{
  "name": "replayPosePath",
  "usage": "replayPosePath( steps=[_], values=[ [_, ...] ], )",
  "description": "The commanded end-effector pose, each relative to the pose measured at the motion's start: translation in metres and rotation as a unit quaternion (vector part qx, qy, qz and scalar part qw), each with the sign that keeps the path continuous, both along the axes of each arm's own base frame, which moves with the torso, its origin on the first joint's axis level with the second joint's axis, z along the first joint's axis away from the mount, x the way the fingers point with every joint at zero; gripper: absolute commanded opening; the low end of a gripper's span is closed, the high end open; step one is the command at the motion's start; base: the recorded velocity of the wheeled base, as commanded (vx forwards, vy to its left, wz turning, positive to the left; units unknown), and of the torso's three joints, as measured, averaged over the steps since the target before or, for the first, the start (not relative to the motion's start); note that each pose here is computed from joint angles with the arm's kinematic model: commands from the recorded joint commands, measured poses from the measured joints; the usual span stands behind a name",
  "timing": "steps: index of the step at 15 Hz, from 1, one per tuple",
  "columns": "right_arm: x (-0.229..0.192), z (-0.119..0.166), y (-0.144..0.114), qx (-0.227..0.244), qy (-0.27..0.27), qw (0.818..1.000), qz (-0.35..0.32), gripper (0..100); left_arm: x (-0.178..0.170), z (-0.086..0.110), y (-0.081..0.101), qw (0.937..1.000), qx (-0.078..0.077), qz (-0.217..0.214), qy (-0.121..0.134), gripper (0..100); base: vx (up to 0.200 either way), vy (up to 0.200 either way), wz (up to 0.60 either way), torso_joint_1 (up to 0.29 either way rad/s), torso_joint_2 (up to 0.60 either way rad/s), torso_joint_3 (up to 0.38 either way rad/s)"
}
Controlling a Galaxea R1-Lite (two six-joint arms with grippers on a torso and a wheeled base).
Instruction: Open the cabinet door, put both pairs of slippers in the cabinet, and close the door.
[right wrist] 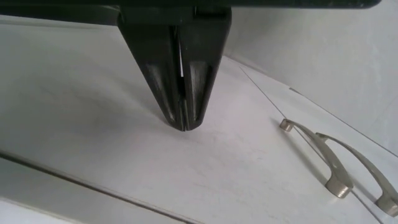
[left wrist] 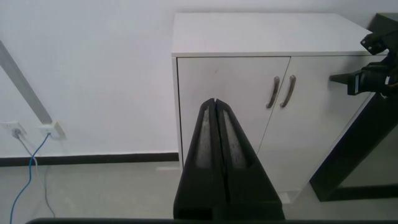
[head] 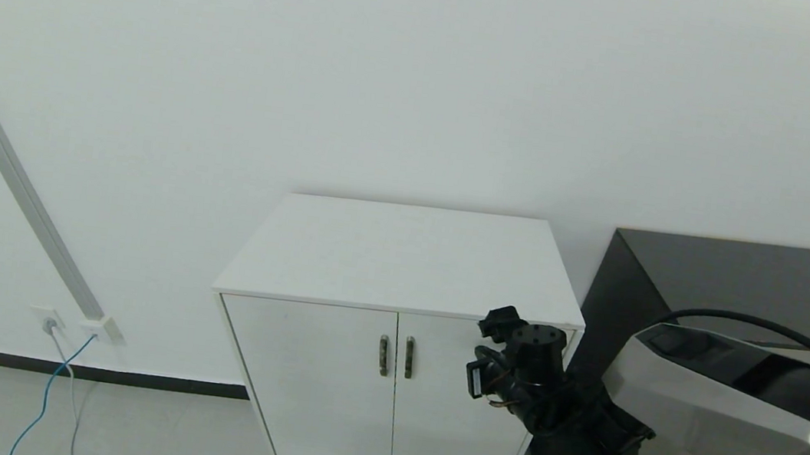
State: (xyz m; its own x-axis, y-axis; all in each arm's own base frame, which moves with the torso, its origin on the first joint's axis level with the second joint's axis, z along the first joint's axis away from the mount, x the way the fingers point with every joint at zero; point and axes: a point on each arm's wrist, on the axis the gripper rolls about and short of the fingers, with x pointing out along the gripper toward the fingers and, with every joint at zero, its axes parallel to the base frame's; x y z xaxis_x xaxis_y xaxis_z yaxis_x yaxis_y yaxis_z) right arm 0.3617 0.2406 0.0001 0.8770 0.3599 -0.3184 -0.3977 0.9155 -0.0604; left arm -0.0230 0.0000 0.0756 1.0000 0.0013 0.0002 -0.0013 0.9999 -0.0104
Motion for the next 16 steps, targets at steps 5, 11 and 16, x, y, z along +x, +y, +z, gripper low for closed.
replayPosePath(
  steps=[5, 11, 16],
  values=[
    [-0.052, 0.017, -0.018, 0.013, -0.020, 1.000, 0.019, 0, 0.000, 0.000, 0.000, 1.0000, 0.000, 0.000, 0.001, 0, 0.000, 0.000, 0.00, 0.000, 0.00, 0.000],
    [-0.076, 0.027, -0.054, 0.020, -0.029, 0.999, -0.003, 0, 0.000, 0.000, 0.000, 1.0000, 0.000, 0.000, 0.001, 0, 0.000, 0.000, 0.00, 0.000, 0.00, 0.000],
    [-0.102, 0.049, -0.095, 0.015, -0.024, 0.999, -0.037, 0, 0.000, 0.000, 0.000, 1.0000, 0.000, 0.000, 0.001, 0, 0.000, 0.000, 0.00, 0.000, 0.00, 0.000]
  ],
)
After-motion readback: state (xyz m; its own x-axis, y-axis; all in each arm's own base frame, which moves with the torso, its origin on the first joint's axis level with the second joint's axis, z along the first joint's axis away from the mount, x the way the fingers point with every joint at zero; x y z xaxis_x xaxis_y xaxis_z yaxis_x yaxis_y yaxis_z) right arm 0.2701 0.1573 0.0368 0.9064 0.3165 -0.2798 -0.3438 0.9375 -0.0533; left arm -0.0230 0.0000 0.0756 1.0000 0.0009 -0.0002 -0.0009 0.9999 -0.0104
